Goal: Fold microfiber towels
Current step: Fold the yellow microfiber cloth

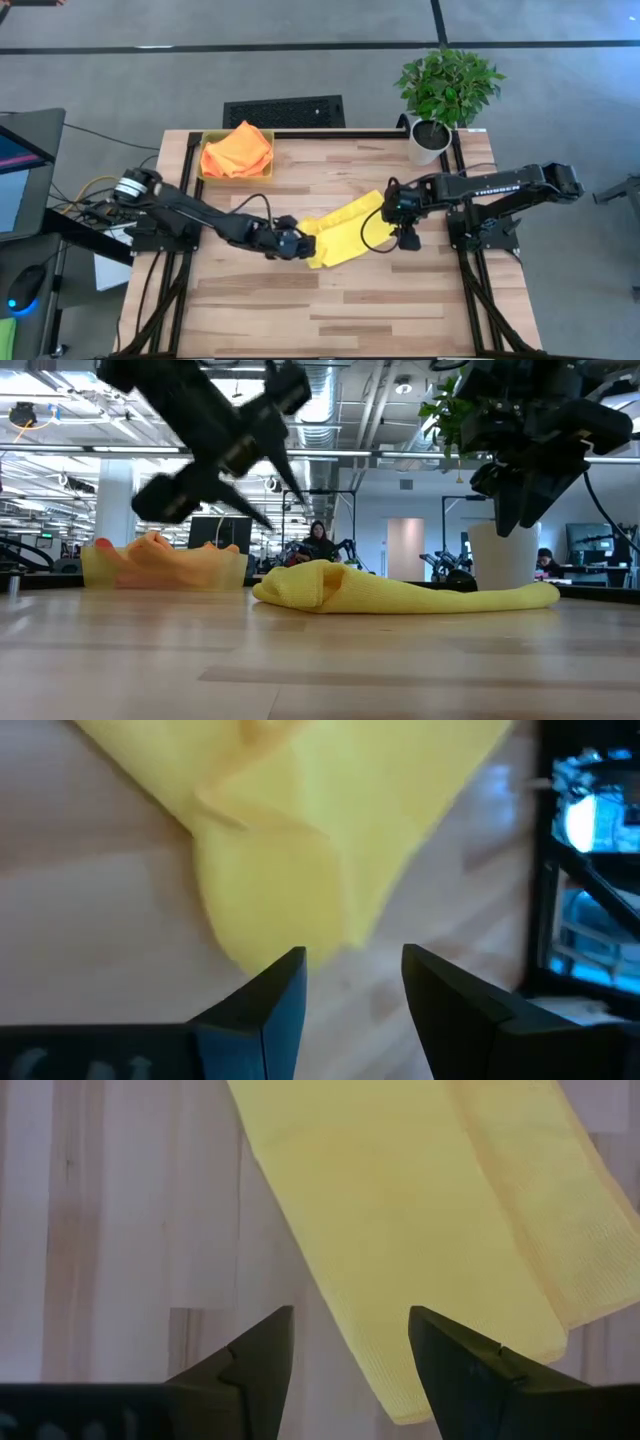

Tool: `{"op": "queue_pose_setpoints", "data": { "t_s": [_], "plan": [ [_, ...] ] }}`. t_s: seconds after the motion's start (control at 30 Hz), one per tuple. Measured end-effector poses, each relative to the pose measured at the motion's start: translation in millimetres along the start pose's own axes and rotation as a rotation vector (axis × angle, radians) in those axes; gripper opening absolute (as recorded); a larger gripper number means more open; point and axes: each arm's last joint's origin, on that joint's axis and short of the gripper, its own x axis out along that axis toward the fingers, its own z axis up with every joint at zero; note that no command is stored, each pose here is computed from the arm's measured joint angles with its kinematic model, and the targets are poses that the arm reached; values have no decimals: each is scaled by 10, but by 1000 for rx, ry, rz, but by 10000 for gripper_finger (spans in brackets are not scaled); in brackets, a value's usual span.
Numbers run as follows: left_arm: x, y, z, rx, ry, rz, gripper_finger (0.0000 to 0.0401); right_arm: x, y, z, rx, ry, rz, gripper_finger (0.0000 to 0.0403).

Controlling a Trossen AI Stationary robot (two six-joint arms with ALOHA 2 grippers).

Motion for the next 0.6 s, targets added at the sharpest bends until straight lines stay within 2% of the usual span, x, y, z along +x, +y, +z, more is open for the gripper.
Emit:
{"op": "queue_pose_setpoints", "data": {
  "t_s": [0.23, 0.5, 0.6],
  "plan": [
    [321, 178, 33, -51, -19, 74, 157, -8, -56, -7, 26, 1, -10, 221],
    [320, 197, 32, -69, -16, 98, 157, -8, -58, -3, 26, -3, -7, 221],
    [330, 254, 33, -100, -17, 152, 157, -9, -60, -3, 27, -3, -8, 221]
  ]
}}
